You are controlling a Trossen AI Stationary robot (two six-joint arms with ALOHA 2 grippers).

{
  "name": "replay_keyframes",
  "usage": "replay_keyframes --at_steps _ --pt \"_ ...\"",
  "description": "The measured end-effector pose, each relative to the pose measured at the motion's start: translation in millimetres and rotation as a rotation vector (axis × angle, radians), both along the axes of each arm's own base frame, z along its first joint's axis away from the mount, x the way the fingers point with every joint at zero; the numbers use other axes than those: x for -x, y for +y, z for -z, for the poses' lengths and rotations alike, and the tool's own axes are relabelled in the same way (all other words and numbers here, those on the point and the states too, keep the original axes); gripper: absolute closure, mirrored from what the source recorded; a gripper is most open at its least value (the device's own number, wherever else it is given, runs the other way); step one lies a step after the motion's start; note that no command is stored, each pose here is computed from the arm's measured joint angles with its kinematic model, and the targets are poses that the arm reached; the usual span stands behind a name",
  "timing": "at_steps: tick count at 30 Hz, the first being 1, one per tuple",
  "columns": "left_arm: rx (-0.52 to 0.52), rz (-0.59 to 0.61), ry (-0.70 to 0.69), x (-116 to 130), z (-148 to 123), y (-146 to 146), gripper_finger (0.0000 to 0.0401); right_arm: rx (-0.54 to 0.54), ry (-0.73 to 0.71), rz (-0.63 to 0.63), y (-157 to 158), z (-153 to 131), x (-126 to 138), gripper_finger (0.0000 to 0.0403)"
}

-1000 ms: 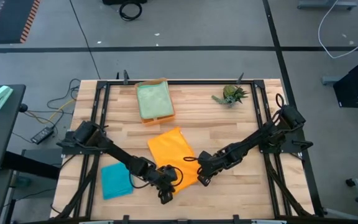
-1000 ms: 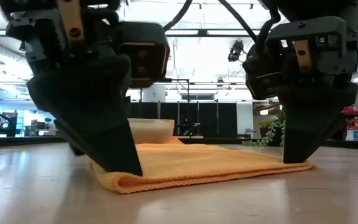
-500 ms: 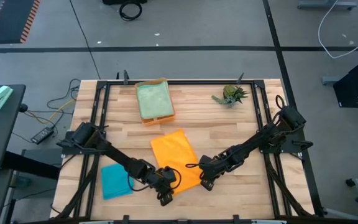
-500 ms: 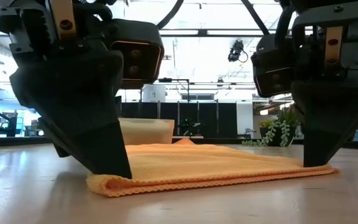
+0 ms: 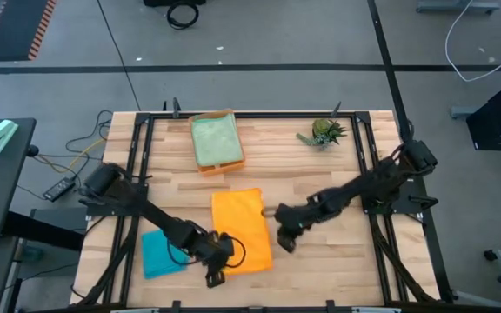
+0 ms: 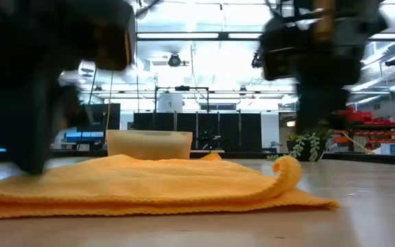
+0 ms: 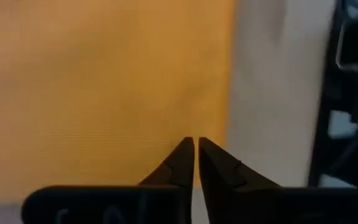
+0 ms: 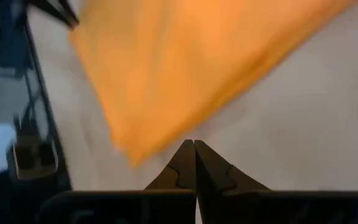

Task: Fold microfiber towels
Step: Fold the orange microfiber cloth

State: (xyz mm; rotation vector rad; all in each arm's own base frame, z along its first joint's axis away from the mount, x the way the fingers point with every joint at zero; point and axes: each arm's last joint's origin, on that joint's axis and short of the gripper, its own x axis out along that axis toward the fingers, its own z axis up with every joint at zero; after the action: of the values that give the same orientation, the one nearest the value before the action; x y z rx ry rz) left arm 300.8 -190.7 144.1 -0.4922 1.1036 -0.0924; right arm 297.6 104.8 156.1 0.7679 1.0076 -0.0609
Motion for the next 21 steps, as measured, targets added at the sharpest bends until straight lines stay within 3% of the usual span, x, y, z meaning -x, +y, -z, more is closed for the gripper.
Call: replay_keyframes --at_steps 3,7,9,15,18,21 --pt "-0.132 -0.047 -0.048 13 -26 14 0.0361 -0.001 -0.053 0.045 -27 -4 -11 0.0402" --pt "-0.128 -0.093 -0.106 34 -47 40 0.0362 0.03 -0.083 0.135 -59 -6 -19 0.0392" --pt "-0.127 -0.188 -0.135 48 -48 57 0.0369 0.046 -0.084 0.18 -76 -5 -21 0.0376" --pt "0.027 -0.61 -0.208 86 -20 118 0.0382 0.095 -0.128 0.291 -120 -6 -25 0.029" --pt "0.077 -0.752 -0.193 95 -4 138 0.0359 0.097 -0.136 0.315 -130 -3 -27 0.024" --pt "0.062 -0.834 -0.179 96 4 152 0.0316 0.103 -0.118 0.323 -133 4 -29 0.0199"
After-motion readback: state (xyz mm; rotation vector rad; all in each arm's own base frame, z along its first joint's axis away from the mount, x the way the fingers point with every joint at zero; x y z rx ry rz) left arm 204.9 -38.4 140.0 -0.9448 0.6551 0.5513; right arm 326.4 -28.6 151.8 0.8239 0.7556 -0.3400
